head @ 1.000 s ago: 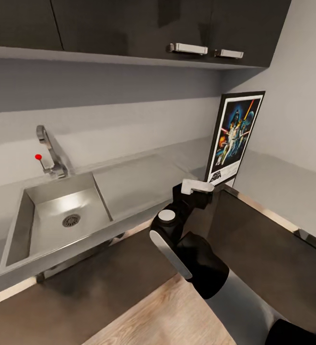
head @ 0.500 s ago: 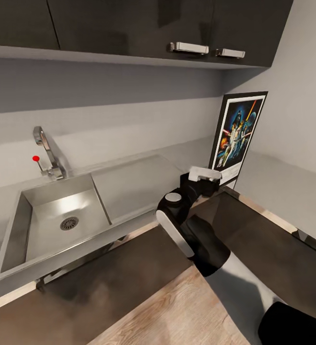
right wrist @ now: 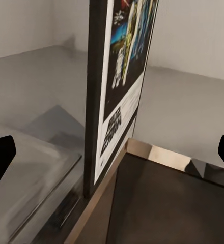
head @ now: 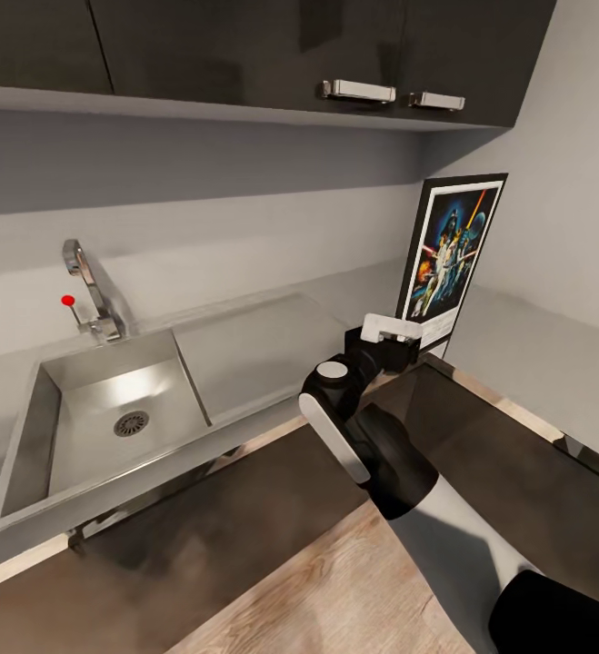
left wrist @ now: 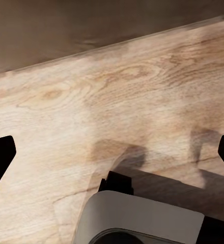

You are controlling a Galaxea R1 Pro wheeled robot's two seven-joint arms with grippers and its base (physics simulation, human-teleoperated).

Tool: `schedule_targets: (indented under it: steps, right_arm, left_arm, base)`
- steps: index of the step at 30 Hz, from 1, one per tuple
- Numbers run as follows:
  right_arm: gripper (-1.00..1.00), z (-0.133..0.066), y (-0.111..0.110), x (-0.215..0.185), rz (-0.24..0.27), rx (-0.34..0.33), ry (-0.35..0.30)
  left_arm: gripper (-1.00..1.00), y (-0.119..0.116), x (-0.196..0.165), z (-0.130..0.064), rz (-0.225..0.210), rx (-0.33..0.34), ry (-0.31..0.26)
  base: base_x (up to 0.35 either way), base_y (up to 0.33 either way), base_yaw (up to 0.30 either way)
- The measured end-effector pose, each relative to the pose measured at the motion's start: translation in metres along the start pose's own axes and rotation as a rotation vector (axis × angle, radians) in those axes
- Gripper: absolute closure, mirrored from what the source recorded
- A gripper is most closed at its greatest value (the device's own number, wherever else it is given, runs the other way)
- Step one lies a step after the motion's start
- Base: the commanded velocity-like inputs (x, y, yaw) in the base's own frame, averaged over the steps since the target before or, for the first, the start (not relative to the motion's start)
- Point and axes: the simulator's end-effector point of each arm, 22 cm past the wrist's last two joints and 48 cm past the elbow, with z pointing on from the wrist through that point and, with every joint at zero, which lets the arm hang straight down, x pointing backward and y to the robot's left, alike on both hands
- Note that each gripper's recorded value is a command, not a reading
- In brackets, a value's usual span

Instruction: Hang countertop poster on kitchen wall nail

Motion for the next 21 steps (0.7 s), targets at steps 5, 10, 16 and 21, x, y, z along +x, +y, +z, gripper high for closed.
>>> schedule_targets:
  steps: [5,10,16,21]
  right_arm:
    - [-1.00,-0.0002,-0.0003,-0.0003,0.002,0.000,0.000]
    - [-1.00,-0.0006,0.0002,0.0003,0.002,-0.001,0.000]
    - [-1.00,-0.0010,0.0001,0.0002,0.002,-0.001,-0.001]
    - [-1.00,-0.0009,0.0002,0.0003,0.002,-0.001,-0.001]
  left_arm:
    - [-1.00,0.0003,-0.0001,-0.0001,0.000,0.000,0.000]
    - [-1.00,0.0002,-0.0001,0.0000,0.000,-0.001,0.000]
    - [-1.00,0.0002,0.0000,-0.0001,0.000,-0.001,0.000]
    - [-1.00,0.0002,-0.0002,0.0000,0.000,-0.001,0.000]
  base:
    - [0.187,0.000,0.000]
    - [0.082,0.000,0.000]
    - [0.105,-0.070,0.000]
    - [0.051,-0.041,0.000]
